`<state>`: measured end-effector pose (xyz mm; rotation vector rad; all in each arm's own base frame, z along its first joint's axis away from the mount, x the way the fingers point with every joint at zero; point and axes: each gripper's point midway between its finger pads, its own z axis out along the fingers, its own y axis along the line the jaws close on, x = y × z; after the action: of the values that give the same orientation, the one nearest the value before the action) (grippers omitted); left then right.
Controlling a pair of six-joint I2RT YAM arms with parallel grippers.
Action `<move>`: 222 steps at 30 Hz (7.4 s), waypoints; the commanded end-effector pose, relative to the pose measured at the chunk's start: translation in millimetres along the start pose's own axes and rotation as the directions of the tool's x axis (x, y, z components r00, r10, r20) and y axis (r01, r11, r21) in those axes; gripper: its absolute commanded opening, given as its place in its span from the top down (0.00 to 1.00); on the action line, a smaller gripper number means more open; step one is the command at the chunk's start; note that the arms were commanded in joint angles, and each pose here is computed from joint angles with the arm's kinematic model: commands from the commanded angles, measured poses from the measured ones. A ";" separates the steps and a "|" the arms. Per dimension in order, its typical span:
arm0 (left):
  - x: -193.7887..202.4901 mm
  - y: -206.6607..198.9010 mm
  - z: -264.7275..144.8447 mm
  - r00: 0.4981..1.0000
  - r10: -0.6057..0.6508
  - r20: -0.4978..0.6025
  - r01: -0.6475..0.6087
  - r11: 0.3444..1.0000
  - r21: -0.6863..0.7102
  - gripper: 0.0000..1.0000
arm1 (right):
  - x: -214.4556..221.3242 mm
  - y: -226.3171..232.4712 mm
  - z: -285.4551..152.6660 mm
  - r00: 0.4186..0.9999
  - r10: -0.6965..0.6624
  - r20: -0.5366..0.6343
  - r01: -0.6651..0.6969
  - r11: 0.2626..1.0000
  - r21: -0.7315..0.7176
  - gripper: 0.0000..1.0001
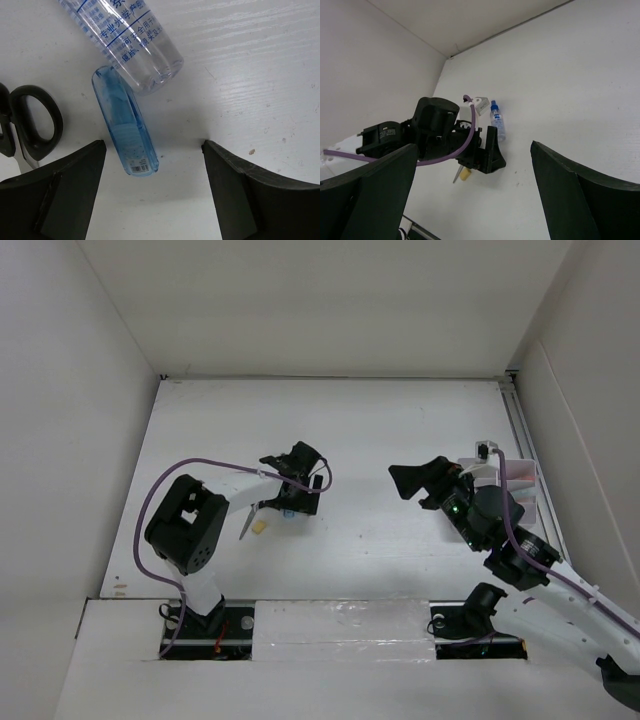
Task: Sort the stationery into containers
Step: Grab a piece of stationery with the left arm, then pass the stationery from the left arm to the right, then place the stationery into the container
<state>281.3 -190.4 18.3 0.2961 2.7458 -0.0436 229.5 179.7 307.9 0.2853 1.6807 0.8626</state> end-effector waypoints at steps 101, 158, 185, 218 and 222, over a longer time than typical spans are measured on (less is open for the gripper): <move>-84.4 -88.1 -229.8 0.782 -0.004 0.623 -0.316 0.860 0.402 1.00 | 59.3 87.9 104.2 0.972 0.100 -0.214 -0.154 0.954 -0.258 0.41; -41.8 75.1 -210.6 0.763 -0.265 0.590 0.360 0.932 -0.047 0.00 | -114.7 -158.3 2.6 0.888 -0.130 0.441 -0.284 0.601 0.747 1.00; -26.7 75.8 -195.8 0.751 -0.304 0.586 0.383 0.924 -0.011 0.00 | -116.2 -315.8 -130.0 0.811 -0.261 0.523 -0.542 0.001 0.841 1.00; -25.2 64.2 -187.6 0.780 -0.274 0.562 0.335 0.942 -0.007 0.00 | -91.1 -360.1 -123.0 0.873 -0.252 0.417 -0.468 -0.198 0.861 1.00; -24.6 61.7 -187.9 0.782 -0.269 0.562 0.327 0.945 -0.003 0.00 | -91.2 -360.6 -120.0 0.877 -0.243 0.414 -0.462 -0.190 0.866 0.95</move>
<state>248.1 -120.1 203.3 -0.1807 2.1772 -0.0579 231.2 -167.6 125.4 1.7065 1.4958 -0.7886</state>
